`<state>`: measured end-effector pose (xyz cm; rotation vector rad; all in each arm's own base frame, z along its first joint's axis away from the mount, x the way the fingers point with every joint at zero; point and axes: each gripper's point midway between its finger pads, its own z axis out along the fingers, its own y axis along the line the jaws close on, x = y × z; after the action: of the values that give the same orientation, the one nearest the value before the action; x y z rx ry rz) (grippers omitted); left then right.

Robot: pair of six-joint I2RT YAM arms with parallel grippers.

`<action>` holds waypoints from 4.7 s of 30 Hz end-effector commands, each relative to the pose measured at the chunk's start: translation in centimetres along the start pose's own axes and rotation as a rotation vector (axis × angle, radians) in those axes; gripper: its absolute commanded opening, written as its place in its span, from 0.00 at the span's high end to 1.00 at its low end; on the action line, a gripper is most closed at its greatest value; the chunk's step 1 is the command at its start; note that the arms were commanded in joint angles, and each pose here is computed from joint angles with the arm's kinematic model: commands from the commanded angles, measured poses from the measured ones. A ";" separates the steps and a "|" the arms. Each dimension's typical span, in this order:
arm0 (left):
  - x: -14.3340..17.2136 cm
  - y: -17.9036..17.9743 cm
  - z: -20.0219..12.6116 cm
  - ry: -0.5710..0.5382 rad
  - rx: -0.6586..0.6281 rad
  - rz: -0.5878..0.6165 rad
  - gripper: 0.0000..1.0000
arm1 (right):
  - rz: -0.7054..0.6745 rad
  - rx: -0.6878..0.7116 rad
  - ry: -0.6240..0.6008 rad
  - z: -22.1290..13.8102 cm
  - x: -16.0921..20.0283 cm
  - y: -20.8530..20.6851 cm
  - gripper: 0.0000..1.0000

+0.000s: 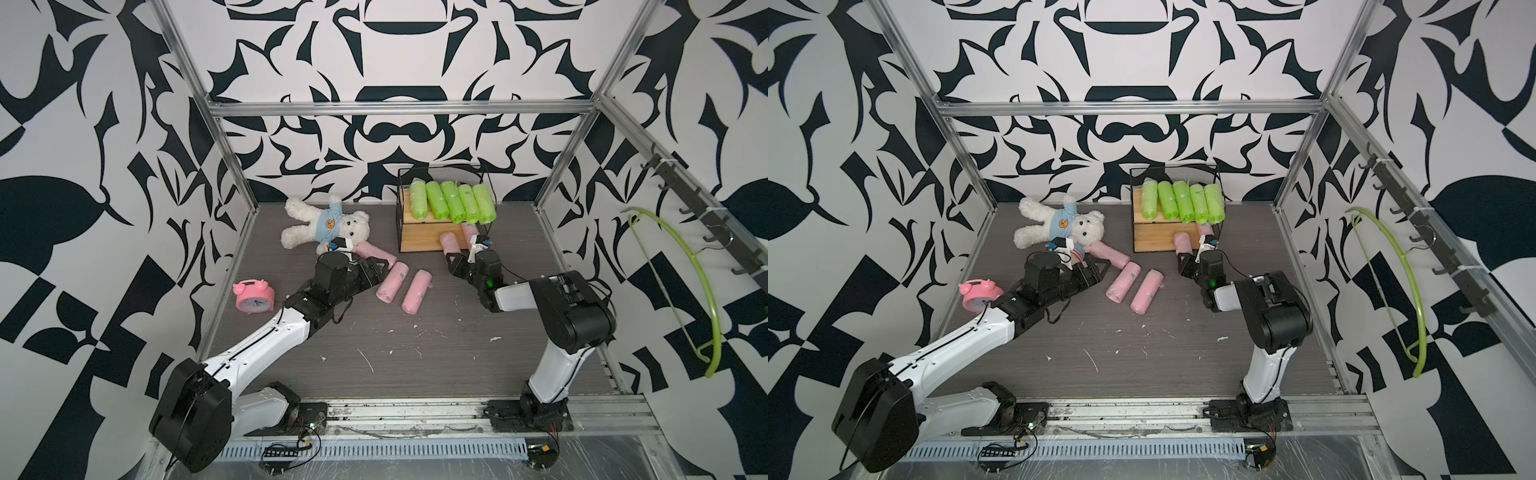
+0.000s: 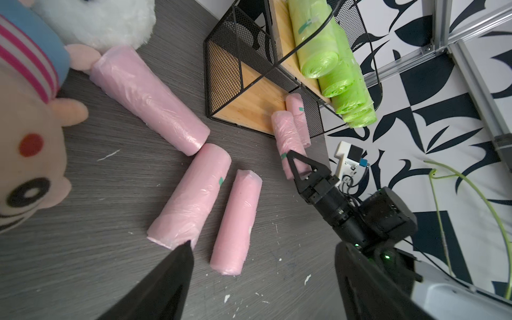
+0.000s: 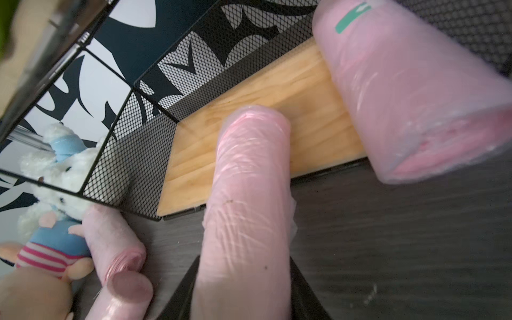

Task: Sort the rolls of trash bags by color and place them on the shelf
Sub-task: Place the roll of trash bags on the shelf, then pick up the roll of trash bags from the center of the board.

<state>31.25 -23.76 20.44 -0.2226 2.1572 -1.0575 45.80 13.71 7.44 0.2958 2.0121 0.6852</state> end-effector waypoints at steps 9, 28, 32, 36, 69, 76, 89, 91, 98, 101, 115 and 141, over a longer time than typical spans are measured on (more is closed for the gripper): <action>-0.5 -0.9 0.0 0.009 0.015 0.028 0.11 | 0.015 -0.047 -0.215 3.0 -7.1 1.9 0.68; -0.2 -1.2 0.5 0.034 0.030 0.020 0.11 | 0.036 0.103 -0.236 3.8 -7.4 -1.8 0.59; -0.2 -1.2 0.4 0.033 0.030 0.020 0.11 | 0.046 0.117 -0.237 3.5 -7.4 -2.1 0.56; -0.1 -1.2 0.2 0.033 0.029 0.021 0.11 | 0.061 0.131 -0.237 3.2 -7.3 -2.5 0.52; 1.1 -0.9 -0.1 0.079 0.041 0.032 0.10 | 0.075 0.185 -0.200 -2.7 -6.9 -2.1 0.32; 1.9 -0.4 0.1 0.113 0.033 0.048 0.10 | 0.065 0.193 -0.059 -4.8 -4.4 -1.8 0.33; 2.5 -0.8 0.2 0.153 0.054 0.053 0.10 | 0.145 0.135 0.013 -2.2 -2.9 -1.5 0.42; 2.5 -0.8 0.2 0.153 0.052 0.055 0.10 | 0.146 0.137 0.013 -1.7 -3.0 -1.6 0.42; 2.5 -0.8 0.2 0.156 0.049 0.062 0.10 | 0.146 0.125 -0.007 0.4 -4.3 -1.2 0.44; 2.5 -0.7 0.2 0.156 0.047 0.063 0.10 | 0.150 0.131 -0.016 1.3 -4.8 -1.3 0.45; 3.3 -0.4 1.0 0.207 0.039 0.105 0.10 | 0.162 0.119 -0.045 1.5 -6.0 -1.1 0.44; 11.2 2.0 14.8 0.505 -0.382 0.720 0.18 | -0.168 0.212 0.149 -13.2 -2.2 -0.2 0.04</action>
<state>32.33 -37.61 8.36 0.6101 2.5318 -0.4544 37.34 8.69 14.54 0.2345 2.1868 0.4545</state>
